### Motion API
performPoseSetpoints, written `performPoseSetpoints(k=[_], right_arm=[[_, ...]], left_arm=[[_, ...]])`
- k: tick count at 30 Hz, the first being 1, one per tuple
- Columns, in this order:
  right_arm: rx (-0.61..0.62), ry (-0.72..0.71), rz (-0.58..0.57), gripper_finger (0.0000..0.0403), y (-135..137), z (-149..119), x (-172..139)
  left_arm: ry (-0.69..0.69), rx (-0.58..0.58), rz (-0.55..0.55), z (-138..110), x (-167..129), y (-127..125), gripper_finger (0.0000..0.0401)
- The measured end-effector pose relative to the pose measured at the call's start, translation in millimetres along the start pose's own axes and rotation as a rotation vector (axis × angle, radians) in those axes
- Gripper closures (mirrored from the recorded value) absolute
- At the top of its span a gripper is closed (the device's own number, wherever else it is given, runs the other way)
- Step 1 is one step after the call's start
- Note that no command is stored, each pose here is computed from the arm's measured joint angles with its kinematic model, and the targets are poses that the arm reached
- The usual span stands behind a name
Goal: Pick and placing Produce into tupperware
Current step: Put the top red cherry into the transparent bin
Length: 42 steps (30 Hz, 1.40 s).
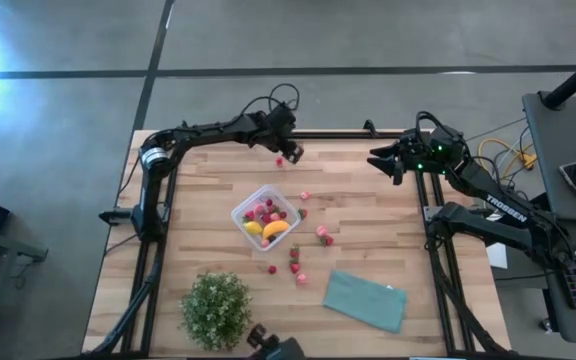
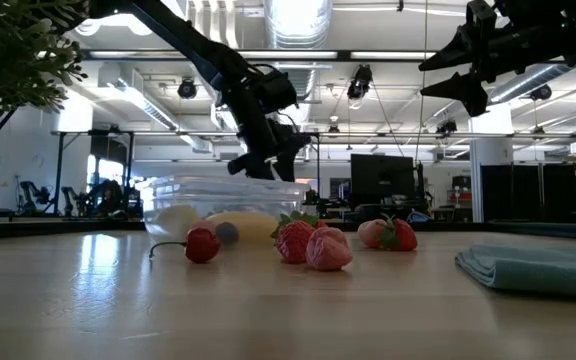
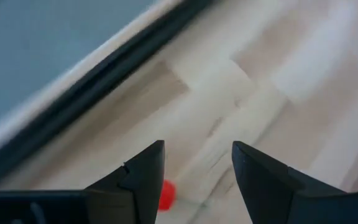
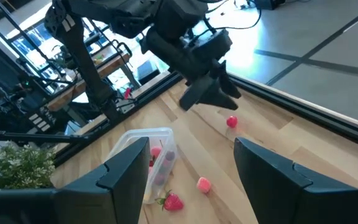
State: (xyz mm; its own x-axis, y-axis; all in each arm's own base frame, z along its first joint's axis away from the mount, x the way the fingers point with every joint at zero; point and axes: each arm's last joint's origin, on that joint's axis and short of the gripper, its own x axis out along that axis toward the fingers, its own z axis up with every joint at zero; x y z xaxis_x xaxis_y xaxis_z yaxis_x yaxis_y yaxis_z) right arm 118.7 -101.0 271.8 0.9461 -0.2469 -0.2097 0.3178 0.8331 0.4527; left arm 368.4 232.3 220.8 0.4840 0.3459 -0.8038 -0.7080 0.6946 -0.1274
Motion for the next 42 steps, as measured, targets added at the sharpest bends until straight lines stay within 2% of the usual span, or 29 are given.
performPoseSetpoints(k=[3,12,19,26,35,42], right_arm=[[0.0,0.0,0.0,0.0177,0,0,0],[0.0,0.0,0.0,0.0177,0,0,0],[0.0,0.0,0.0,0.0177,0,0,0],[0.0,0.0,0.0,0.0177,0,0,0],[0.0,0.0,0.0,0.0177,0,0,0],[0.0,0.0,0.0,0.0177,0,0,0]], left_arm=[[0.02,-0.243,0.021,-2,4,5,0.0228],[0.104,-0.595,0.031,-19,13,9,0.0228],[0.094,-0.637,0.044,-19,16,10,0.0228],[0.162,-0.755,0.052,-29,35,11,0.0228],[0.168,-0.761,0.076,-26,51,12,0.0228],[0.156,-0.771,0.085,-24,50,17,0.0239]])
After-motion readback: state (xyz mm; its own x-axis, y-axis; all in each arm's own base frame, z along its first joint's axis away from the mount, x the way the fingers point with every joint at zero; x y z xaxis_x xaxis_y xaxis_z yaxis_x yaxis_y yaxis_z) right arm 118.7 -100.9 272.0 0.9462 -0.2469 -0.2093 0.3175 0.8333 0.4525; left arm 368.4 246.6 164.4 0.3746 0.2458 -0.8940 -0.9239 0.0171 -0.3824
